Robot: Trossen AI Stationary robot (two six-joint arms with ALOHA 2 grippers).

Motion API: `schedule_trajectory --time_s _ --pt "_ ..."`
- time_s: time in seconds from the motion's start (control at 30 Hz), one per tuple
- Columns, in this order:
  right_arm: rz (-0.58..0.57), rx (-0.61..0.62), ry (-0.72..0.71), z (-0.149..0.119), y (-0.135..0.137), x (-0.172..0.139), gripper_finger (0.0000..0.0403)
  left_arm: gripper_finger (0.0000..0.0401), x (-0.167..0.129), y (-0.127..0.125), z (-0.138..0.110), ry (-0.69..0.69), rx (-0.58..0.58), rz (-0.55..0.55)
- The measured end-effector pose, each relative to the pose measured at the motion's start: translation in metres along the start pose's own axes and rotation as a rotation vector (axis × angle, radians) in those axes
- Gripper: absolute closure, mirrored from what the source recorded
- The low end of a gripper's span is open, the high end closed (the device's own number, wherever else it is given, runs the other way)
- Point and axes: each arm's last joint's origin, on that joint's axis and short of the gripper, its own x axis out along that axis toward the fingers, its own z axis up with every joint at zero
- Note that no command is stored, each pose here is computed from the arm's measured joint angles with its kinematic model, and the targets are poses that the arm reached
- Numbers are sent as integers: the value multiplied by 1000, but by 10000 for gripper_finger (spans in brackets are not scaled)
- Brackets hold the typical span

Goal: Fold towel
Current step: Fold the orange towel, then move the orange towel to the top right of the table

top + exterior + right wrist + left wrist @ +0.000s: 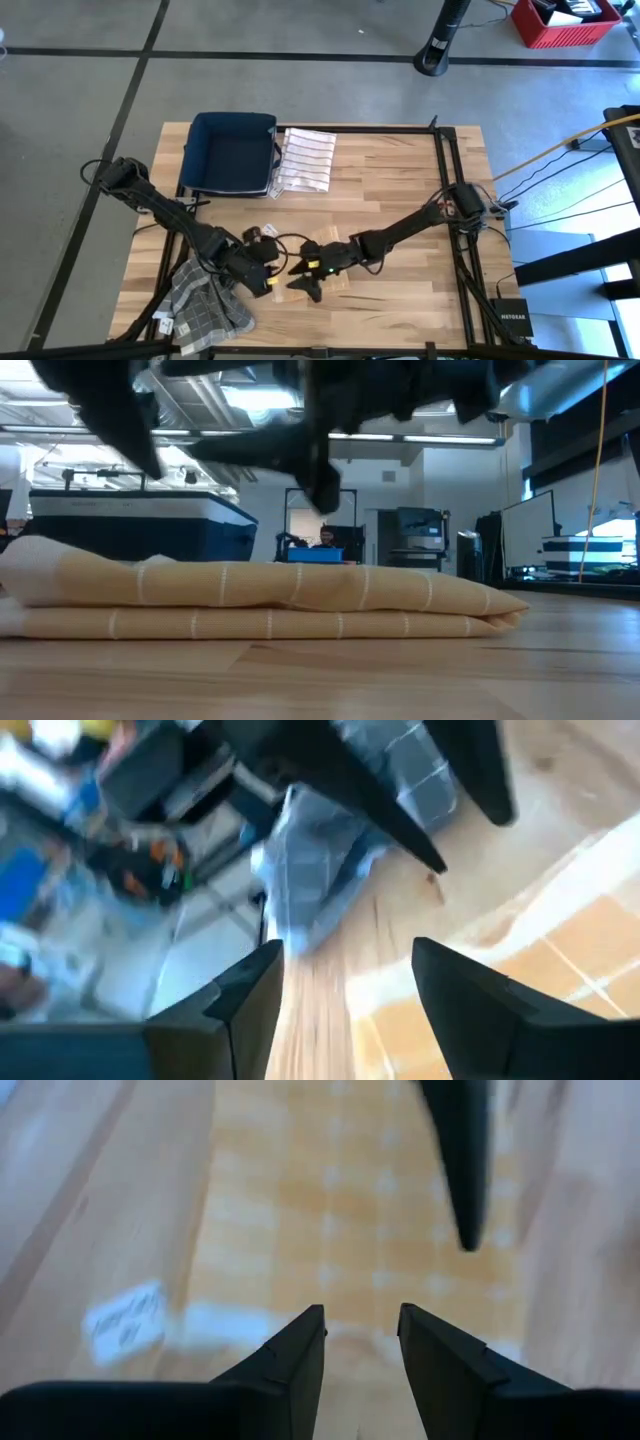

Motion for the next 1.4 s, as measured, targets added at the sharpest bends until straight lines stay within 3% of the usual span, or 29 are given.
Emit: schedule_trajectory --time_s 0.2,0.37,0.5,0.7,0.93,1.07,1.27,1.4 --pt "-226 -249 239 -8 5 -29 199 276 18 -4 0 -170 30 -74" --pt "-376 -380 274 -35 2 -24 210 276 53 9 -12 -125 48 1" --pt "-372 -420 312 -53 -12 -9 216 276 79 23 -24 19 50 73" --pt "-421 -420 432 -57 -24 -12 217 276 84 31 -34 156 -4 121" --pt "-429 -423 447 -57 -24 -15 217 276 83 23 -32 112 23 58" --pt "-416 -411 460 -50 -17 -24 217 276 76 10 -18 87 57 1" --pt "-392 -392 215 -23 3 -27 217 276 48 -7 -3 18 122 -22" --pt "-372 -394 249 -34 -5 -18 217 276 39 -11 -8 -26 157 23"
